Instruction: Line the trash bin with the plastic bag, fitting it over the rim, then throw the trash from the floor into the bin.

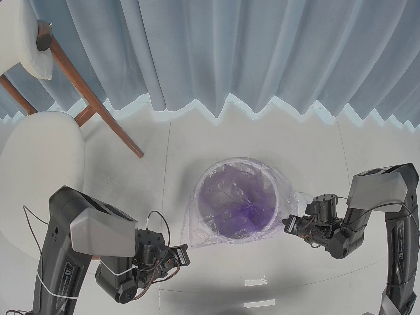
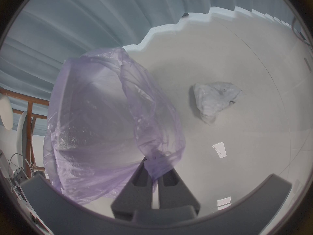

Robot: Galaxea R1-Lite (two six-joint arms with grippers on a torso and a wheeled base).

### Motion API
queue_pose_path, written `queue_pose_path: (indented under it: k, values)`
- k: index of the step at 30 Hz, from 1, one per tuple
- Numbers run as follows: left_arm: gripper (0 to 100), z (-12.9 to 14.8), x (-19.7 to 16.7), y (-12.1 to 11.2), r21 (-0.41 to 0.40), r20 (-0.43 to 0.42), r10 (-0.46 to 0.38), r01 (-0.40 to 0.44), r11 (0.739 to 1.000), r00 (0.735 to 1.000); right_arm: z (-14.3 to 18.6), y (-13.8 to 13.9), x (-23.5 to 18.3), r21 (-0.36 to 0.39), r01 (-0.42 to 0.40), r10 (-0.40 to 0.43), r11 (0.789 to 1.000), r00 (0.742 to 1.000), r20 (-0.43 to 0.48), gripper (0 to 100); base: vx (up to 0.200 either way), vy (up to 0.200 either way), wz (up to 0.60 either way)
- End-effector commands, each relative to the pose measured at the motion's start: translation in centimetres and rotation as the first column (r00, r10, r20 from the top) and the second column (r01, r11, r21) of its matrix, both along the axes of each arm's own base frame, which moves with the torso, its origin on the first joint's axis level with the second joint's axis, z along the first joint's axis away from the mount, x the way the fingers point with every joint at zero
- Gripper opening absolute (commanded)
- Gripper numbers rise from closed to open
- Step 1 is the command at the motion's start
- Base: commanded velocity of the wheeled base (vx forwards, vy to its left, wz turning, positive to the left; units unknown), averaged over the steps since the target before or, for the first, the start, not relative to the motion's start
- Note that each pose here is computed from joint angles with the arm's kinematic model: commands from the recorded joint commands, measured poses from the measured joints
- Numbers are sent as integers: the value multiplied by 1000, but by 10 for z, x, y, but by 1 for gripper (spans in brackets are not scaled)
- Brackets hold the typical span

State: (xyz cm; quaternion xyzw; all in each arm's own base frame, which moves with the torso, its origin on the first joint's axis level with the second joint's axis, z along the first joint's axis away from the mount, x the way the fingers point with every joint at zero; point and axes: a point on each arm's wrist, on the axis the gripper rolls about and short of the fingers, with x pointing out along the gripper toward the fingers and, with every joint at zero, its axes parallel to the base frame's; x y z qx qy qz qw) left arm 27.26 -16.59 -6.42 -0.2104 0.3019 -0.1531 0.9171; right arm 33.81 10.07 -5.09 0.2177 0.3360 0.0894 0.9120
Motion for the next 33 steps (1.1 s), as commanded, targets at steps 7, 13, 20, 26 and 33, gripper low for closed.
queue_pose_path:
  k: [7, 13, 20, 26, 33]
  values:
    - [0, -11, 13, 5, 9, -7, 36, -36, 999, 999, -6, 5, 14, -30, -32, 33, 999, 999, 22, 0, 0, 0, 0]
    - [0, -12, 24, 1, 19, -21, 40, -40, 999, 999, -17, 7, 25, -87, -71, 76, 994, 996, 46, 0, 0, 0, 0]
    - [0, -13, 36, -4, 78, -3, 7, -7, 997, 1000, -23, 9, 31, -108, -85, 90, 990, 995, 45, 0, 0, 0, 0]
    - [0, -16, 44, -8, 86, -12, 9, -8, 996, 1000, -22, 9, 34, -112, -84, 88, 990, 996, 27, 0, 0, 0, 0]
    - [0, -15, 52, -12, 136, -37, -13, 18, 991, 999, -20, 11, 41, -116, -88, 90, 989, 996, 10, 0, 0, 0, 0]
